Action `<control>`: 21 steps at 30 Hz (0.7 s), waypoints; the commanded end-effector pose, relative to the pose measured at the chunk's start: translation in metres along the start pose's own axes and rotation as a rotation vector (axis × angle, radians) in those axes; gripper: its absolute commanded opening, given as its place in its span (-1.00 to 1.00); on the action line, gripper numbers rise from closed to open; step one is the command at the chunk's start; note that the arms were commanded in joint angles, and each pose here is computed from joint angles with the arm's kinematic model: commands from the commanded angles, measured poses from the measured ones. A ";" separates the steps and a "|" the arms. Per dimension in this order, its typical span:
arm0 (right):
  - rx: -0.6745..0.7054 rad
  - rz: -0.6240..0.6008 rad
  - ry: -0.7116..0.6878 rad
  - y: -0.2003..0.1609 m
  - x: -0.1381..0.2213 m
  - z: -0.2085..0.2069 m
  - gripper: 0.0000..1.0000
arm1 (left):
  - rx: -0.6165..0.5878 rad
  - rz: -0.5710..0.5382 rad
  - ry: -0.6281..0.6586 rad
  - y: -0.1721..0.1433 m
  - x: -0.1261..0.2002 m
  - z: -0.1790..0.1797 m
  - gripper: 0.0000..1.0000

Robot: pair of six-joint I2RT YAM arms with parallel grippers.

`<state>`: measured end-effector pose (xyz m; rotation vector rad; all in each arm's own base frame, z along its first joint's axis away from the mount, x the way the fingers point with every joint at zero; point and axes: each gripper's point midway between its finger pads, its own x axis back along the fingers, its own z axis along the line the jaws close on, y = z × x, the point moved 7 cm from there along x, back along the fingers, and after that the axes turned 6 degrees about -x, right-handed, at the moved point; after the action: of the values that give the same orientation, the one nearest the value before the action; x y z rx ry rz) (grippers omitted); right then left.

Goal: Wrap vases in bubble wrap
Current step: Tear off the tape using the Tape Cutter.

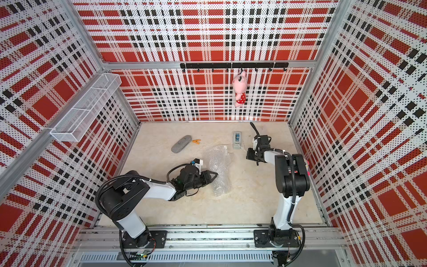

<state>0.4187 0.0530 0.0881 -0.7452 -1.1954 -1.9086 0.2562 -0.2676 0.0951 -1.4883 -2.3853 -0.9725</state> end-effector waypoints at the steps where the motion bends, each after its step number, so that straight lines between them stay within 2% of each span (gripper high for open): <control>1: -0.012 0.048 -0.125 -0.012 0.004 -0.023 -1.00 | 0.010 0.128 0.154 -0.030 -0.002 0.033 0.05; 3: -0.014 0.051 -0.146 -0.011 0.003 -0.027 -1.00 | 0.010 0.130 0.153 -0.030 -0.002 0.033 0.05; 7: -0.020 0.053 -0.092 -0.010 0.005 -0.021 -1.00 | 0.009 0.131 0.153 -0.030 -0.002 0.033 0.05; 10: -0.044 0.045 0.064 -0.012 0.010 -0.002 -1.00 | 0.008 0.131 0.157 -0.031 -0.002 0.034 0.05; 13: -0.103 0.019 0.348 -0.013 0.026 0.034 -1.00 | 0.010 0.137 0.163 -0.032 -0.004 0.036 0.04; 15: -0.153 -0.020 0.487 -0.010 0.039 0.055 -1.00 | 0.011 0.141 0.163 -0.032 -0.005 0.036 0.04; 17: -0.168 -0.050 0.547 -0.007 0.050 0.072 -1.00 | 0.010 0.144 0.163 -0.033 -0.006 0.036 0.04; 21: -0.165 -0.066 0.568 -0.004 0.057 0.092 -1.00 | 0.006 0.146 0.161 -0.033 -0.007 0.036 0.04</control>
<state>0.3890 0.1061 0.1349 -0.3518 -0.7869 -2.0669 0.2596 -0.2723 0.0945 -1.4990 -2.3866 -0.9719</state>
